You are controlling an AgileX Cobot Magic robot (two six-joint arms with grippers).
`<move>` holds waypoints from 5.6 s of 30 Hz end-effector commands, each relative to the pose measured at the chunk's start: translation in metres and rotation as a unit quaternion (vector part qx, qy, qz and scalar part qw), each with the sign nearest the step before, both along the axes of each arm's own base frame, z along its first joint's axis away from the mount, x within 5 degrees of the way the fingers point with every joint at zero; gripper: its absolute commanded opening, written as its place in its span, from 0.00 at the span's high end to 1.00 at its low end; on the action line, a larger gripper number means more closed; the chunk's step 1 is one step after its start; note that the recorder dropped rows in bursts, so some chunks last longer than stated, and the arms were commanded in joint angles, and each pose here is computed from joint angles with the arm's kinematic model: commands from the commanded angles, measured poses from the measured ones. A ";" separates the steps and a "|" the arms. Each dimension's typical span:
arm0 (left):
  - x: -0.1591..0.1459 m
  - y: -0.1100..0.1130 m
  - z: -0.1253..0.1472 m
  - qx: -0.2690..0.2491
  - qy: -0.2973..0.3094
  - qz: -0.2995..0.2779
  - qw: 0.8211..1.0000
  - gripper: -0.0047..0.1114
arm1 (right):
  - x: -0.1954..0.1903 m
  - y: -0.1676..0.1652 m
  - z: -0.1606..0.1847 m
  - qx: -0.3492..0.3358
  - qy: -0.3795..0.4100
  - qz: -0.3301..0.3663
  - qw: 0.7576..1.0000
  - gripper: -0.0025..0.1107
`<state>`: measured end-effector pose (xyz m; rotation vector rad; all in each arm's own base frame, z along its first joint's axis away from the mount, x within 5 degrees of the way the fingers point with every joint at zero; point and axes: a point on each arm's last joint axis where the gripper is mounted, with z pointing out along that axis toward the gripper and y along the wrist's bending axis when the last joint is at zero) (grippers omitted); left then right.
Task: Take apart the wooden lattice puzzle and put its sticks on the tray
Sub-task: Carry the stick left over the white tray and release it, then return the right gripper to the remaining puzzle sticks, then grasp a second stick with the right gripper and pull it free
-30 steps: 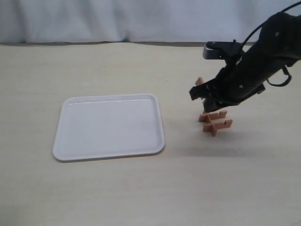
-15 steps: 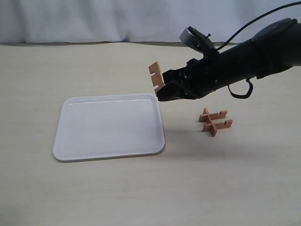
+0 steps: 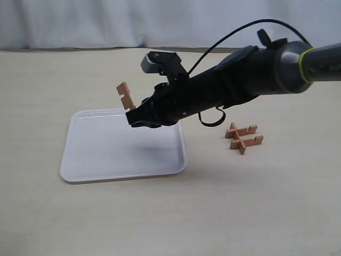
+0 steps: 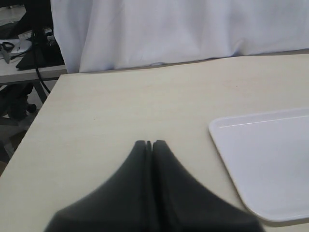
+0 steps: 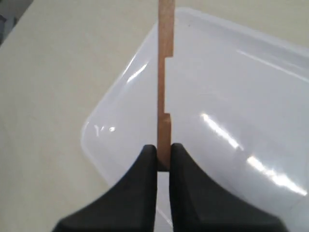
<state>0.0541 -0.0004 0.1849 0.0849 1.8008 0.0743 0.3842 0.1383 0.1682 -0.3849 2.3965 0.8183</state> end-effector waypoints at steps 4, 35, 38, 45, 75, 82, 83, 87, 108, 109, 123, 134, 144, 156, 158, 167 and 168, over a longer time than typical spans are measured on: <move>0.000 0.000 0.000 0.000 -0.005 -0.001 1.000 0.96 | 0.016 0.010 0.000 -0.088 -0.080 -0.056 0.991 0.94; 0.000 0.000 0.000 -0.001 -0.005 -0.001 1.000 0.96 | 0.009 0.021 -0.042 -0.060 0.012 -0.029 0.998 0.41; 0.000 0.000 0.000 -0.001 -0.005 -0.001 1.000 0.96 | 0.007 0.021 -0.032 -0.055 0.014 -0.027 0.998 0.41; 0.000 0.000 0.000 -0.001 -0.005 -0.001 1.000 0.96 | -0.007 0.015 0.000 -0.106 0.010 0.022 0.994 0.49; 0.000 0.000 0.000 -0.001 -0.005 -0.001 1.000 0.96 | -0.084 -0.129 0.073 -0.311 0.111 -0.134 0.934 0.94; 0.000 0.000 0.000 -0.001 -0.005 -0.001 1.000 0.96 | -0.081 -0.129 0.055 -0.318 0.154 -0.120 0.928 0.94; 0.000 0.000 0.000 -0.001 -0.005 -0.001 1.000 0.96 | -0.081 -0.129 0.054 -0.318 0.155 -0.119 0.928 0.94; 0.000 0.000 0.000 -0.001 -0.005 -0.001 1.000 0.96 | -0.079 -0.129 0.040 -0.323 0.186 -0.109 0.921 0.94; 0.000 0.000 0.000 -0.001 -0.005 -0.001 1.000 0.96 | -0.051 -0.127 -0.020 -0.316 0.193 -0.112 0.922 0.64; 0.000 0.000 0.000 -0.001 -0.005 -0.001 1.000 0.96 | -0.049 -0.127 -0.021 -0.314 0.185 -0.115 0.924 0.64; 0.000 0.000 0.000 -0.001 -0.005 -0.001 1.000 0.96 | -0.044 -0.127 -0.050 -0.316 0.205 -0.116 0.919 0.64; 0.000 0.000 0.000 -0.001 -0.005 -0.001 1.000 0.96 | -0.041 -0.128 -0.053 -0.306 0.210 -0.160 0.915 0.72; 0.000 0.000 0.000 -0.001 -0.005 -0.001 1.000 0.96 | -0.045 -0.129 -0.054 -0.310 0.230 -0.164 0.908 0.94; 0.000 0.000 0.000 -0.001 -0.005 -0.001 1.000 0.96 | -0.046 -0.129 -0.043 -0.308 0.224 -0.168 0.909 0.94; 0.000 0.000 0.000 -0.001 -0.005 -0.001 1.000 0.96 | -0.047 -0.129 -0.037 -0.307 0.220 -0.170 0.910 0.94; 0.000 0.000 0.000 -0.001 -0.005 -0.001 1.000 0.96 | -0.053 -0.130 -0.009 -0.304 0.202 -0.176 0.914 0.94; 0.000 0.000 0.000 -0.001 -0.005 -0.001 1.000 0.96 | -0.054 -0.130 -0.006 -0.304 0.201 -0.177 0.914 0.94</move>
